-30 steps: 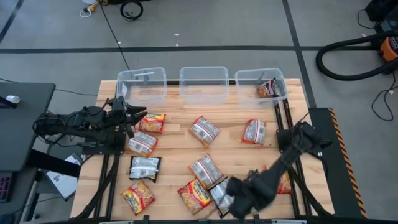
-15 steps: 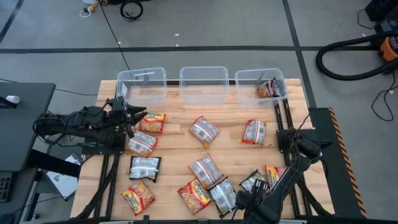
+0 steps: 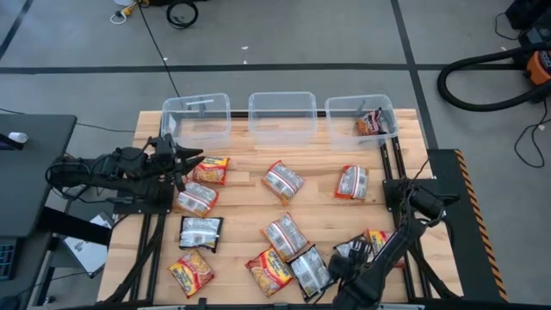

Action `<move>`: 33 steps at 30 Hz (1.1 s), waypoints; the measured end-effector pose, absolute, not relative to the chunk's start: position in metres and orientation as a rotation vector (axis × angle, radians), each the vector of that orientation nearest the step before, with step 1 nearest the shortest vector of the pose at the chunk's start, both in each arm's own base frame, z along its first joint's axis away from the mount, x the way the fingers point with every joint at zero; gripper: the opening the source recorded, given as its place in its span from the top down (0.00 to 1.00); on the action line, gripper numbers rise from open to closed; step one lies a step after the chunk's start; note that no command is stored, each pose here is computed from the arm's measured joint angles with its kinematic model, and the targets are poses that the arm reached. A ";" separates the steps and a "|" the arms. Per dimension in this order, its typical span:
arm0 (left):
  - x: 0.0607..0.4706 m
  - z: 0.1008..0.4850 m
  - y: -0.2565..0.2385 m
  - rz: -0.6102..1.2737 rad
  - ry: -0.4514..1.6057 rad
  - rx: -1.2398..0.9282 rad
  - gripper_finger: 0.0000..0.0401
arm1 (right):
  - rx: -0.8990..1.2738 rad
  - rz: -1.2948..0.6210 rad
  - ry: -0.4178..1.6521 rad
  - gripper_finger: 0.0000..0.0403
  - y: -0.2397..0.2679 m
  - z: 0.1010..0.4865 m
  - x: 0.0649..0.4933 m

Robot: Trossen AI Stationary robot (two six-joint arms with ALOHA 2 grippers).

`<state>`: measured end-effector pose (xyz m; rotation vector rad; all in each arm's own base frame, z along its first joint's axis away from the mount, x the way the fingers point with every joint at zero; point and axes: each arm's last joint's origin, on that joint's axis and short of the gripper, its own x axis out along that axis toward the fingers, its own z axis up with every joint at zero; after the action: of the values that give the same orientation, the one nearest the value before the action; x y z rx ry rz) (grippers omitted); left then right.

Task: Sort Maruchan noodles
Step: Put the black noodle pack into the top right transparent bin

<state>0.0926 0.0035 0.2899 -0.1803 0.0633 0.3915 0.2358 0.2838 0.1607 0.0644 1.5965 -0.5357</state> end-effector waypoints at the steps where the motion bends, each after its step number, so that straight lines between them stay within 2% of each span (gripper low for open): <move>1: 0.093 0.290 0.003 0.391 0.063 -0.180 0.71 | 0.066 -0.549 1.593 0.65 0.282 0.161 0.237; 5: 0.093 0.290 0.003 0.391 0.063 -0.180 0.71 | 0.089 -0.576 1.591 0.92 0.273 0.169 0.242; 6: 0.093 0.290 0.003 0.391 0.063 -0.179 0.71 | 0.099 -0.573 1.586 0.96 0.271 0.172 0.244; 11: 0.093 0.290 0.003 0.391 0.063 -0.178 0.71 | 0.181 -0.553 1.530 0.98 0.256 0.201 0.249; 19: 0.093 0.290 0.003 0.391 0.063 -0.178 0.71 | 0.430 -0.432 1.289 0.99 0.234 0.278 0.237; 22: 0.093 0.290 0.003 0.391 0.063 -0.178 0.71 | 0.345 -0.336 1.335 0.95 0.237 0.279 0.233; 24: 0.093 0.290 0.003 0.391 0.064 -0.178 0.71 | 0.252 -0.255 1.392 0.89 0.243 0.270 0.233; 29: 0.092 0.288 0.003 0.392 0.085 -0.172 0.71 | 0.007 -0.089 1.444 0.66 0.256 0.240 0.247; 33: 0.092 0.287 0.003 0.393 0.092 -0.171 0.71 | -0.130 -0.068 1.524 0.46 0.257 0.212 0.258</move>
<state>0.0922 0.0035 0.2872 -0.1714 0.0916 0.3931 0.2576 0.2573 0.2118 -0.1295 1.5241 -0.0681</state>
